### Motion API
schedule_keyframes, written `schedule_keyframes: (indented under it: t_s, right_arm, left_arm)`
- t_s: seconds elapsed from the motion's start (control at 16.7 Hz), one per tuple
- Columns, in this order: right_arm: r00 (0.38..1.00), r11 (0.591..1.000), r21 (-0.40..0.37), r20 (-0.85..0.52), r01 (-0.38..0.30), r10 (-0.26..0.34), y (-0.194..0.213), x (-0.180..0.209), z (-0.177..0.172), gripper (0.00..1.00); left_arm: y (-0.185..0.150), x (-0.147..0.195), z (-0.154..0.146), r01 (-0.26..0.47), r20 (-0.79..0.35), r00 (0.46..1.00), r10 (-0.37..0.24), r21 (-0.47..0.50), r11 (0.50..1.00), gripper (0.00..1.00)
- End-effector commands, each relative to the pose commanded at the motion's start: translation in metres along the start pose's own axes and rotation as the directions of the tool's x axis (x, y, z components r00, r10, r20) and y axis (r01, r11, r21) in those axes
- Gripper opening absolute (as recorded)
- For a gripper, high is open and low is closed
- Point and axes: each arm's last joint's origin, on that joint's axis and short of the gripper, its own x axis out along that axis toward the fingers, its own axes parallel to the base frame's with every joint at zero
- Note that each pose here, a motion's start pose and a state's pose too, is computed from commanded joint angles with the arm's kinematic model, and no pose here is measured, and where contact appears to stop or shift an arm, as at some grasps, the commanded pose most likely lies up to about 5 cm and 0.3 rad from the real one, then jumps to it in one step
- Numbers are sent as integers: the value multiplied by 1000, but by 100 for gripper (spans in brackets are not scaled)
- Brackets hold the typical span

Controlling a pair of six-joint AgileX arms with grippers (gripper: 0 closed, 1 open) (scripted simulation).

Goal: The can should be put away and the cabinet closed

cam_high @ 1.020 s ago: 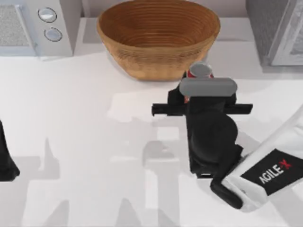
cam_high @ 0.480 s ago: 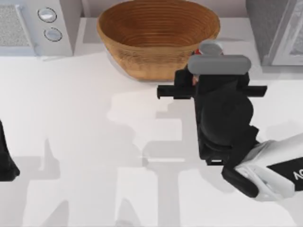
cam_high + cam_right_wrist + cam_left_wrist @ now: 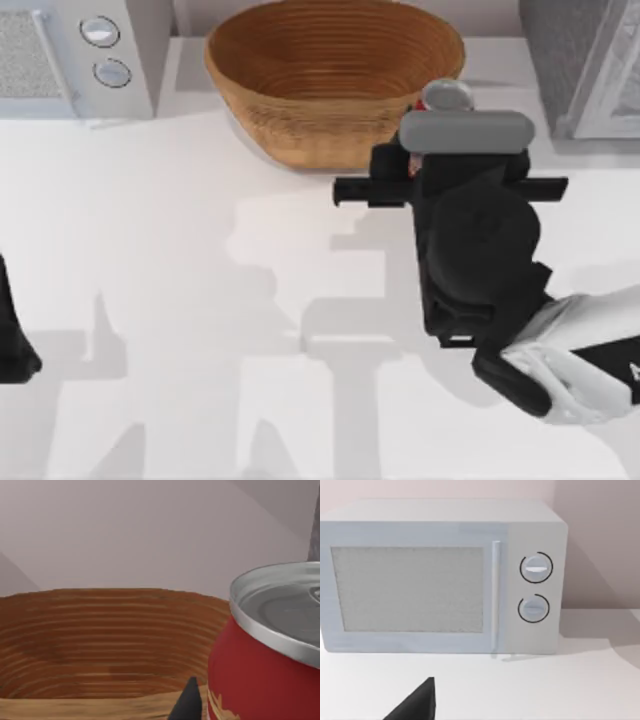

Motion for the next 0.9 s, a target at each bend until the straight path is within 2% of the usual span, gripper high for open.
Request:
schedule_keyframes:
  t_s: [0.24,0.66,0.9]
  right_arm:
    - [1000,1000,-1,-4,-11,11,-21,0,16,0]
    - [1000,1000,5,10,-9,9,-98,-19,63,0]
    - [1000,1000,-23,-24,10,-10,-136,-37,65,0]
  left_arm:
    - [0,0,0,0,0,1000,0,0,1000,100]
    - [0,0,0,0,0,1000,0,0,1000,100]
    - [0,0,0,0,0,1000,0,0,1000,100]
